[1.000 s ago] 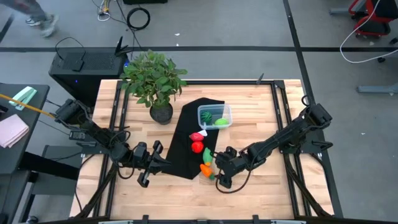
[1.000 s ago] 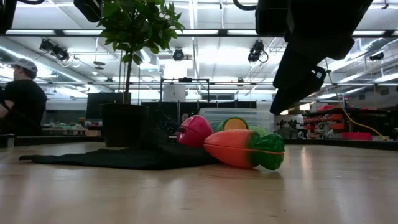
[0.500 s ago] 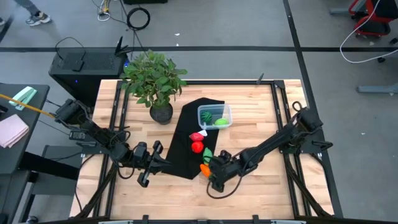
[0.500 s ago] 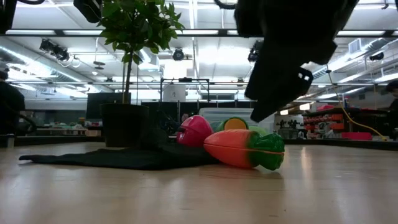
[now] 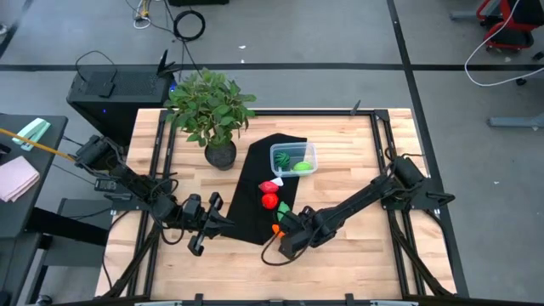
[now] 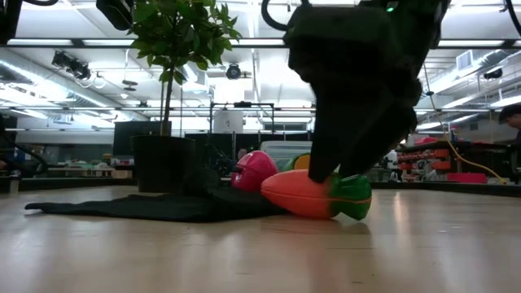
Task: Pick and placing Produce into tupperware
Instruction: Put the carrot into the transparent bin
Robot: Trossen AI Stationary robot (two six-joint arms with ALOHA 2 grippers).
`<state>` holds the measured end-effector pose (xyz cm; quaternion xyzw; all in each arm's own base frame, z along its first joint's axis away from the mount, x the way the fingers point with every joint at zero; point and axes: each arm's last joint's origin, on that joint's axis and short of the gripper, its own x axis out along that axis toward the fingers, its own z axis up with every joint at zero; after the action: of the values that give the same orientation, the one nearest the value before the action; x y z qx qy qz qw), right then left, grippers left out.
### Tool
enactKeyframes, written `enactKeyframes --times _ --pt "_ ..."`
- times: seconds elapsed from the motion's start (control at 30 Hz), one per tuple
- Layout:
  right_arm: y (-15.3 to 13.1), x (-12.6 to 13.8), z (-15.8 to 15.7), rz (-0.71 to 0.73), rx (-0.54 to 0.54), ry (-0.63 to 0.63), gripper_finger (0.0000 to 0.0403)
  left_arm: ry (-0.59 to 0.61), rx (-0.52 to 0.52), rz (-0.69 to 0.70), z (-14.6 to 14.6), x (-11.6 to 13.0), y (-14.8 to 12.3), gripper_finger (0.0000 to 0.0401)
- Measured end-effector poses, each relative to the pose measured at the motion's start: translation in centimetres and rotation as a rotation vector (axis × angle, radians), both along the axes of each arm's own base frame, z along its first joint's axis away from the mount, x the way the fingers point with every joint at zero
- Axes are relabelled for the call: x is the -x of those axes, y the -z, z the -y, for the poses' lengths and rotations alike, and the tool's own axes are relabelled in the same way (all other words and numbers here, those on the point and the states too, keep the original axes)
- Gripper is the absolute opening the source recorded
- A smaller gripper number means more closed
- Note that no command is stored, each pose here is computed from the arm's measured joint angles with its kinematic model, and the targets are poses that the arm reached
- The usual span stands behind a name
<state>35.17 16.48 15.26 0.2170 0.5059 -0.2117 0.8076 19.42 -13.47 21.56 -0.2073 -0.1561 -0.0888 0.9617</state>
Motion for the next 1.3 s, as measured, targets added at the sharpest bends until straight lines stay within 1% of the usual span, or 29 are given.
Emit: enactKeyframes --times 0.13,0.37,0.53,0.8,1.17,1.3 --pt "0.51 -0.12 0.0 -0.005 -0.013 0.043 0.0295 0.0 0.0 0.0 0.0 0.0 0.0 0.0024" --pt "0.49 -0.17 -0.03 0.0 -0.011 0.029 0.0284 0.0 0.0 0.0 0.0 0.0 0.0 0.003" --pt "0.49 -0.17 -0.04 -0.002 -0.012 0.026 0.0263 0.0 0.001 0.0 0.0 0.0 0.0 0.0034" --pt "0.42 -0.36 -0.19 0.013 -0.032 0.009 0.023 0.0 0.0 0.0 0.0 0.0 0.0 0.0021" --pt "0.4 -0.41 -0.24 0.017 -0.035 0.001 0.0222 0.0 0.0 0.0 0.0 0.0 0.0 0.0031" --pt "0.39 -0.41 -0.24 0.018 -0.035 0.001 0.0209 0.0 0.001 0.0 0.0 0.0 0.0 0.0026"
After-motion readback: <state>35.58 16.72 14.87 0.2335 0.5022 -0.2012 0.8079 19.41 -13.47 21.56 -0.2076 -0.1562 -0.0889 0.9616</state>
